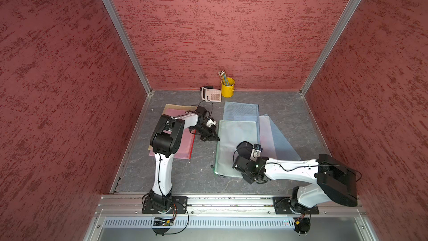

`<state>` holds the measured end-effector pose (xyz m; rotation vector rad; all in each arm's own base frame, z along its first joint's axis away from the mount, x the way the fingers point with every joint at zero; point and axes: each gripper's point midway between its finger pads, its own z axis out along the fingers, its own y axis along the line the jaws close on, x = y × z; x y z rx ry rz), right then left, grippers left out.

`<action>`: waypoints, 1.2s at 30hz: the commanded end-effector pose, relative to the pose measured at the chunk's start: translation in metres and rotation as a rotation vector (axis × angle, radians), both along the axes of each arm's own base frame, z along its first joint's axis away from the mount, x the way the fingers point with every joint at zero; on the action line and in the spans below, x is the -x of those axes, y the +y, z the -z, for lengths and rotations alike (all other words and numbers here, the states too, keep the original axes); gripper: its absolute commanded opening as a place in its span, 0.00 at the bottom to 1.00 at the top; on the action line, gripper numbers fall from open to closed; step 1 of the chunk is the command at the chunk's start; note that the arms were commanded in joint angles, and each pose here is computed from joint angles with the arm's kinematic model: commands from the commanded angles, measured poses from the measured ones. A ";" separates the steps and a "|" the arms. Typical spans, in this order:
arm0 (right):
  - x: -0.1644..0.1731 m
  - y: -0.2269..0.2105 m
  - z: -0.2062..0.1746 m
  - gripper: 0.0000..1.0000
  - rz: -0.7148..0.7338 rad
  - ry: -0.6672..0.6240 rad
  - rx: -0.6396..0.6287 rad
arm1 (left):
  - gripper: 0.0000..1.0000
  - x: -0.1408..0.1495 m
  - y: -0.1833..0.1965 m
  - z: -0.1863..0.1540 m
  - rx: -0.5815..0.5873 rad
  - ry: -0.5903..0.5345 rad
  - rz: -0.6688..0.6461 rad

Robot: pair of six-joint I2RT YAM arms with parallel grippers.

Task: Wipe the document bag
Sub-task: Wipe the dirt from the document bag.

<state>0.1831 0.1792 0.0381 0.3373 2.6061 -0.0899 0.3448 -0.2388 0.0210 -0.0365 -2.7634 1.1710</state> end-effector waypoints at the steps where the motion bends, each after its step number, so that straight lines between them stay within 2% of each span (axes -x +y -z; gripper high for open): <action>1: -0.041 0.001 -0.063 0.00 -0.019 -0.122 0.043 | 0.00 -0.013 0.007 -0.002 -0.011 -0.053 -0.036; 3: -0.085 0.044 -0.101 0.00 -0.075 -0.271 -0.085 | 0.00 -0.009 0.002 -0.001 -0.015 -0.052 -0.027; 7: -0.136 0.119 -0.123 0.00 -0.193 -0.452 -0.218 | 0.00 -0.001 -0.008 0.001 -0.021 -0.048 -0.012; 10: -0.154 0.151 -0.096 0.00 -0.253 -0.504 -0.274 | 0.00 0.000 -0.011 0.002 -0.023 -0.047 -0.015; 12: -0.157 0.157 -0.062 0.00 -0.256 -0.452 -0.295 | 0.00 -0.001 -0.010 0.002 -0.031 -0.044 -0.028; 16: -0.136 0.135 -0.001 0.00 -0.212 -0.308 -0.232 | 0.00 -0.006 -0.007 -0.001 -0.026 -0.050 -0.049; 20: -0.086 0.072 0.051 0.00 -0.083 -0.120 -0.116 | 0.00 -0.011 -0.004 -0.001 -0.022 -0.049 -0.071; 26: 0.038 -0.004 0.073 0.00 0.075 0.097 0.019 | 0.00 -0.019 0.006 0.002 -0.019 -0.042 -0.101; 29: 0.076 -0.018 0.067 0.00 0.067 0.173 0.081 | 0.00 -0.020 0.009 0.001 -0.019 -0.044 -0.085; 30: 0.077 -0.019 0.060 0.00 0.060 0.171 0.094 | 0.00 -0.020 0.010 0.001 -0.024 -0.047 -0.077; 32: 0.056 -0.010 0.025 0.00 0.046 0.071 0.084 | 0.00 -0.018 0.009 -0.001 -0.027 -0.050 -0.060; 34: 0.019 0.008 -0.012 0.00 0.040 -0.039 0.022 | 0.00 -0.017 0.007 -0.003 -0.024 -0.052 -0.054; 36: -0.033 0.031 -0.053 0.00 0.031 -0.170 -0.081 | 0.00 -0.013 0.004 -0.003 -0.024 -0.051 -0.047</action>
